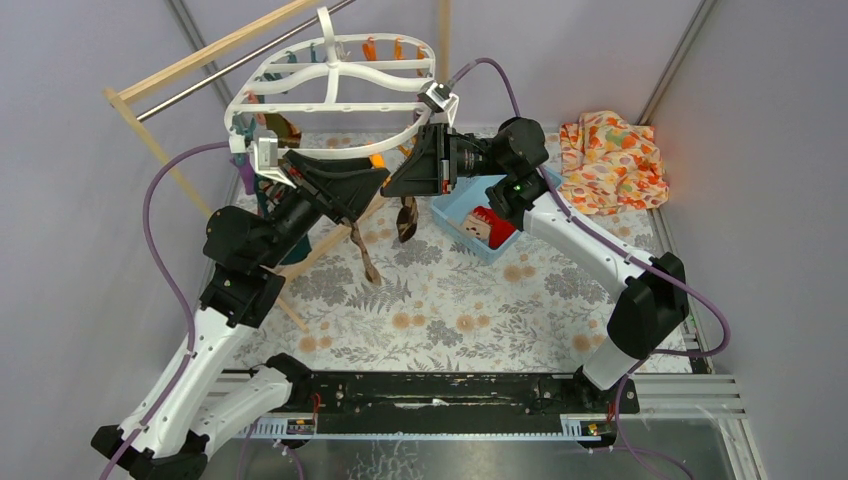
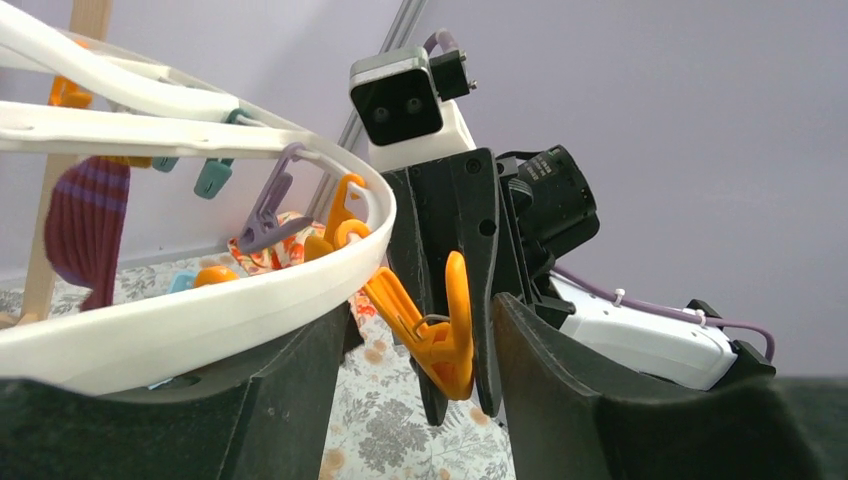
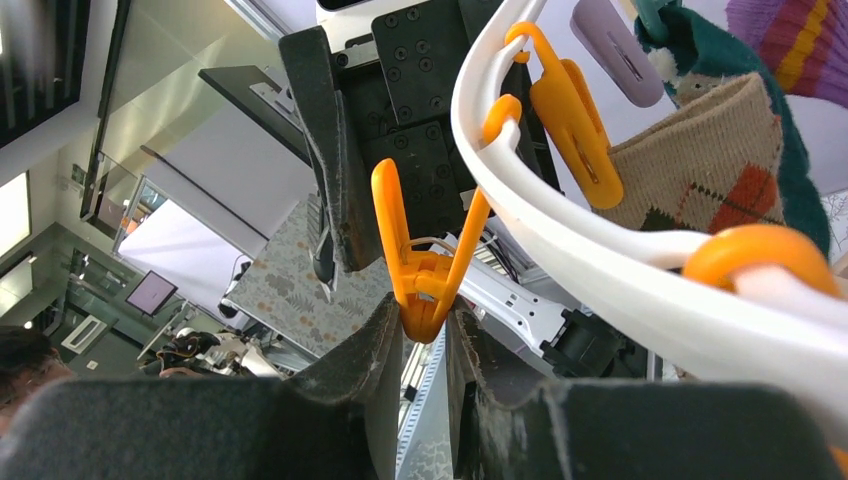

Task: Clip the socks to the hanger
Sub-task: Open the clamp at the hanger.

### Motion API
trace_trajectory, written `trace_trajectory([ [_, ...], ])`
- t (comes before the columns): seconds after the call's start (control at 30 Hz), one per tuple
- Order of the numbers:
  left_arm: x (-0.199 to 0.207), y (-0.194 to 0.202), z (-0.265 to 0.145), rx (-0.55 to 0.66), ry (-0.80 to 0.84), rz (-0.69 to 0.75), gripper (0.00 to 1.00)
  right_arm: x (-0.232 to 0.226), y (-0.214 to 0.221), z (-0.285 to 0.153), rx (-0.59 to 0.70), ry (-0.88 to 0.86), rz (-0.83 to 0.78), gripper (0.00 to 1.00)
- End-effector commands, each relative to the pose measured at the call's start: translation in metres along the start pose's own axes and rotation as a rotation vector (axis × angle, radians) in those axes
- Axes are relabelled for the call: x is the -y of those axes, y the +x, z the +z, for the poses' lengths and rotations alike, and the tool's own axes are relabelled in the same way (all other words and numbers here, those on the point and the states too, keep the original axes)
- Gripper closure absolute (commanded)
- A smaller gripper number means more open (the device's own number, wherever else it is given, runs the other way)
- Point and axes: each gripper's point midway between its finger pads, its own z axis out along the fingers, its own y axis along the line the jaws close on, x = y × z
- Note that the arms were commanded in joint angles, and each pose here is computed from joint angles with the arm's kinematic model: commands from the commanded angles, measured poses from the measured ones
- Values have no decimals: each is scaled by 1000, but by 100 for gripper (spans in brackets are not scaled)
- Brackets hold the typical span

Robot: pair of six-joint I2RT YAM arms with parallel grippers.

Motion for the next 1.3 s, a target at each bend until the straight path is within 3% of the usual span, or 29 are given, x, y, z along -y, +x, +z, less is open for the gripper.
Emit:
trace_trajectory([
  [0.0, 16, -21, 4, 85, 62, 11, 38, -23, 3, -1, -29, -56, -60, 100],
  [0.33, 19, -28, 5, 111, 72, 9, 42, -22, 3, -1, -29, -67, -52, 100],
  [0.53, 19, -25, 6, 104, 82, -8, 64, -20, 4, -1, -27, -63, -45, 100],
  [0.6, 19, -24, 6, 100, 85, -11, 64, -19, 5, -1, -28, -62, -44, 100],
  [0.73, 21, -21, 9, 85, 100, -18, 47, -16, 4, -1, -25, -59, -41, 100],
  [0.8, 21, -21, 10, 85, 105, -21, 48, -15, 5, -1, -25, -58, -37, 100],
  [1.03, 22, -21, 9, 88, 110, -28, 87, -14, 6, -2, -27, -55, -37, 100],
  [1.13, 21, -20, 10, 84, 105, -28, 100, -12, 8, -2, -29, -53, -32, 100],
  [1.27, 21, -19, 8, 80, 106, -23, 100, -10, 9, -2, -31, -50, -27, 100],
])
